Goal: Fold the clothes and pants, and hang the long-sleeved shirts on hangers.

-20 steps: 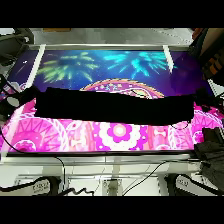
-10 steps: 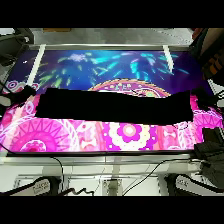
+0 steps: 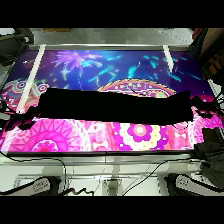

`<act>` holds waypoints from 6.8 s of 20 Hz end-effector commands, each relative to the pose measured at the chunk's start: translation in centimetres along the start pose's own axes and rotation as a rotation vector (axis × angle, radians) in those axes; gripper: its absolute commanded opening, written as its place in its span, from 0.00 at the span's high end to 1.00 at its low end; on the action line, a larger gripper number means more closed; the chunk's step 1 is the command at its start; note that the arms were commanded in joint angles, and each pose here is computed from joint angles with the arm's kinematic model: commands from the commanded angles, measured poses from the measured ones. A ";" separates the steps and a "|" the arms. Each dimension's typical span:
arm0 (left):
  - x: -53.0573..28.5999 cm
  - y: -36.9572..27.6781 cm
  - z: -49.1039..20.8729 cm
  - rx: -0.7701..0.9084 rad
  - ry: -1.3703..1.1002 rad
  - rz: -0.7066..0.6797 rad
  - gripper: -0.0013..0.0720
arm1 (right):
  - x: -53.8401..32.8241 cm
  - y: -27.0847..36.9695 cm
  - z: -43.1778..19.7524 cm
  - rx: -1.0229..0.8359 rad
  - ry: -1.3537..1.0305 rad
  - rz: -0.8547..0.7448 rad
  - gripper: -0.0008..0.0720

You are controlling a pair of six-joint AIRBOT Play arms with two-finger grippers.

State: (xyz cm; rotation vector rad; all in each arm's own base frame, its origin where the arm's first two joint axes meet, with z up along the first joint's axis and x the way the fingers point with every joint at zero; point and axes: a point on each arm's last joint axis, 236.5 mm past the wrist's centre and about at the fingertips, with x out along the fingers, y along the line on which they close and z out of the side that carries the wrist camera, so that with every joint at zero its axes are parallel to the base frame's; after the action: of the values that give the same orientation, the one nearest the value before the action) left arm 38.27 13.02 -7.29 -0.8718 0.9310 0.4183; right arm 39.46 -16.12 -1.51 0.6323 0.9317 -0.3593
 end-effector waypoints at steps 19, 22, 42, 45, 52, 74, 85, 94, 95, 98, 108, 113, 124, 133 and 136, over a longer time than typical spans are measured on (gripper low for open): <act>-1.8 -15.8 6.3 0.548 -0.242 -0.169 0.97 | -2.3 33.7 -9.3 -0.588 -0.158 0.484 0.97; -8.1 -19.7 5.9 0.738 -0.347 -0.219 0.97 | -1.4 39.8 -13.6 -0.594 -0.081 0.571 0.97; -20.2 -30.4 -4.5 0.915 -0.399 -0.552 0.97 | 0.6 53.0 -41.1 -0.815 0.345 0.772 0.97; -14.8 -30.9 -10.6 0.991 -0.183 -0.558 0.97 | 3.0 48.0 -33.2 -0.871 0.369 0.592 0.97; -6.1 -29.3 -27.1 1.093 0.289 -0.529 0.97 | 0.7 38.1 -11.8 -0.692 0.266 0.388 0.97; 2.9 -10.4 -16.1 0.673 0.541 -0.389 0.02 | -3.9 26.2 -3.2 -0.807 0.352 0.439 0.97; 0.2 -17.0 -18.5 0.767 0.570 -0.488 0.97 | -4.3 31.4 -8.8 -0.924 0.387 0.509 0.97; -19.2 -23.4 -12.8 0.833 0.294 -0.482 0.97 | 0.7 33.4 -22.8 -0.975 0.551 0.538 0.97; -20.4 -23.4 -12.5 0.832 0.258 -0.474 0.97 | 1.1 34.1 -24.9 -0.972 0.551 0.557 0.97; -22.2 -22.4 -11.3 0.835 0.177 -0.413 0.97 | 1.5 37.4 -30.6 -0.958 0.502 0.625 0.97; -21.7 -25.0 -11.7 0.815 0.155 -0.489 0.97 | -1.4 46.8 -45.9 -0.801 0.393 0.800 0.97; -19.3 -29.5 -15.4 0.795 0.222 -0.609 0.97 | 0.8 45.0 -38.2 -0.809 0.349 0.723 0.97; -9.0 -41.7 -39.9 0.927 0.127 -0.842 0.92 | 1.1 24.7 -8.7 -0.642 0.275 0.303 0.97; -8.8 -42.2 -37.0 0.900 0.083 -0.832 0.03 | 1.6 20.0 -8.7 -0.629 0.413 0.317 0.26; -8.4 -41.5 -34.5 0.887 0.100 -0.798 0.03 | 1.2 23.4 -14.3 -0.659 0.579 0.503 0.08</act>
State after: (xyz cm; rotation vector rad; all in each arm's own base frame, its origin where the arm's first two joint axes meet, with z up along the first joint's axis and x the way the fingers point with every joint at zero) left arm 42.03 -40.83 8.45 -0.3694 0.6525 -0.7149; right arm 45.70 6.73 -0.25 0.2842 1.2509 0.4036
